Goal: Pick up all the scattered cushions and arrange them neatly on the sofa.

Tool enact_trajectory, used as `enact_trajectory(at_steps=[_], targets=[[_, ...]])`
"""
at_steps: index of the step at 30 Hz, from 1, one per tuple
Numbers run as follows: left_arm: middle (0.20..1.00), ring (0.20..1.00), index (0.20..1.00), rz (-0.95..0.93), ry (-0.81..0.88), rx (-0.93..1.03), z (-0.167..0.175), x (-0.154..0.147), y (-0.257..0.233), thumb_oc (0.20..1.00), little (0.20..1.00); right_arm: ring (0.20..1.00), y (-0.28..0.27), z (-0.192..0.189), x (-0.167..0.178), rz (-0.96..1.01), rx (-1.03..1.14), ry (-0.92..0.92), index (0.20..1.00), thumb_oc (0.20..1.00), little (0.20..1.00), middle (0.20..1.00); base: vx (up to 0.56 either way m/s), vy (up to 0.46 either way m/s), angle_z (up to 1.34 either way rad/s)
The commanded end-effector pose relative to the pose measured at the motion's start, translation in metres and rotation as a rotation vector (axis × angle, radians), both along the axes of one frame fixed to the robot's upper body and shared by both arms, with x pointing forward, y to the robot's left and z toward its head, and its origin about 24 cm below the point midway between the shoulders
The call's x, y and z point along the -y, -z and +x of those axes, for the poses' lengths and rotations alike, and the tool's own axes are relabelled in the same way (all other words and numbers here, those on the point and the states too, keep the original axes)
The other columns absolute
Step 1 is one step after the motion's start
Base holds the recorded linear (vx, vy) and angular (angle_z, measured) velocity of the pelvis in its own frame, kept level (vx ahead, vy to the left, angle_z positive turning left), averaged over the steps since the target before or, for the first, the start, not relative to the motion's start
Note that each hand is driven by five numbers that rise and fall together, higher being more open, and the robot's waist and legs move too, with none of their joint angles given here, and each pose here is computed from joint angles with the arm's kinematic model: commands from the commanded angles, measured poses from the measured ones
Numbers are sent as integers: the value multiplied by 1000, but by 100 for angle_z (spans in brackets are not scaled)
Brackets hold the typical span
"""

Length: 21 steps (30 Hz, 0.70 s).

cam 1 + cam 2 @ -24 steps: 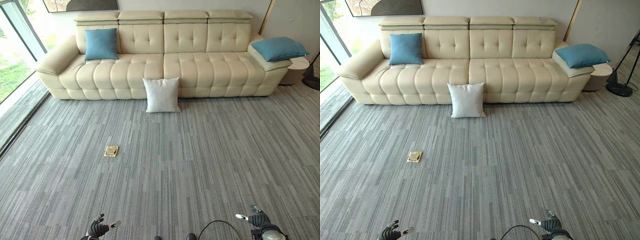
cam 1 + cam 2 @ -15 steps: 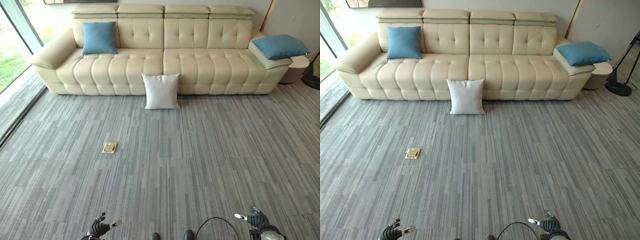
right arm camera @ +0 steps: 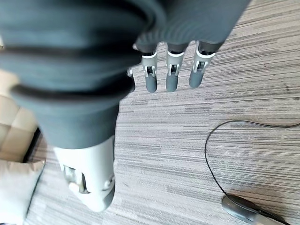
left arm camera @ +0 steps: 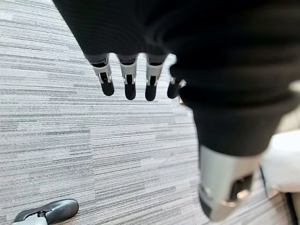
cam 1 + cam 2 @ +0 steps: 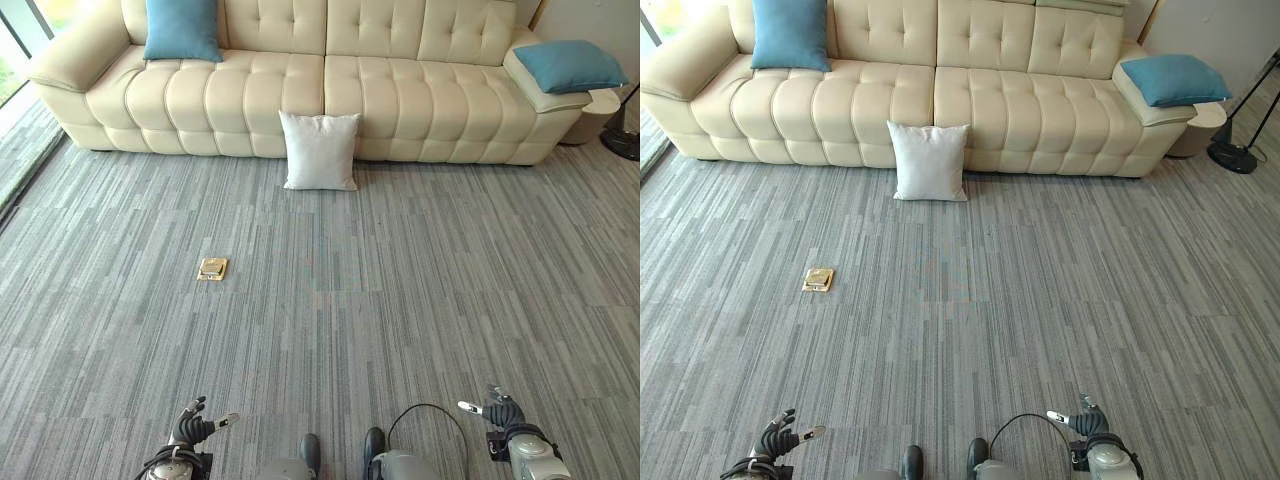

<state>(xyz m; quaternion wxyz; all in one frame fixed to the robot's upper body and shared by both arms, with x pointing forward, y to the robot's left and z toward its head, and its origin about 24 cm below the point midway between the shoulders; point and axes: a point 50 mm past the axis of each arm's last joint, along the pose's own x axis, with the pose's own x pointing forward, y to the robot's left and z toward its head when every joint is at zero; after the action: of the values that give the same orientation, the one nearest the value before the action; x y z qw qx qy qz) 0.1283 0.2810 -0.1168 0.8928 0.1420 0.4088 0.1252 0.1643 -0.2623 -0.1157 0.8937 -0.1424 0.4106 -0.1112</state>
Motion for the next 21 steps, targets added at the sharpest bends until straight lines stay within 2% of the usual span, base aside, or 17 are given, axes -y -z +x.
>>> enact_trajectory(at_steps=[1, 8, 14, 21], targets=[[1000, 1000, 1000, 50, -8, 32, 2, -15, -9, 1000, 1000, 1000, -4, 5, -2, -11, 43, -3, 1000, 1000, 1000, 1000, 210, 3, 6], [1000, 1000, 1000, 39, 13, 16, 3, -5, -4, 1000, 1000, 1000, -3, -1, 1, -32, 31, -12, 1000, 1000, 1000, 1000, 369, -73, 43], [1000, 1000, 1000, 26, 56, 3, 2, 0, -2, 1000, 1000, 1000, -3, -1, -1, -13, 43, -4, 1000, 1000, 1000, 1000, 371, -256, 63], [1000, 1000, 1000, 10, 94, 23, 15, 12, -3, 1000, 1000, 1000, -10, 11, 6, -35, 71, 7, 1000, 1000, 1000, 1000, 206, -47, -22]])
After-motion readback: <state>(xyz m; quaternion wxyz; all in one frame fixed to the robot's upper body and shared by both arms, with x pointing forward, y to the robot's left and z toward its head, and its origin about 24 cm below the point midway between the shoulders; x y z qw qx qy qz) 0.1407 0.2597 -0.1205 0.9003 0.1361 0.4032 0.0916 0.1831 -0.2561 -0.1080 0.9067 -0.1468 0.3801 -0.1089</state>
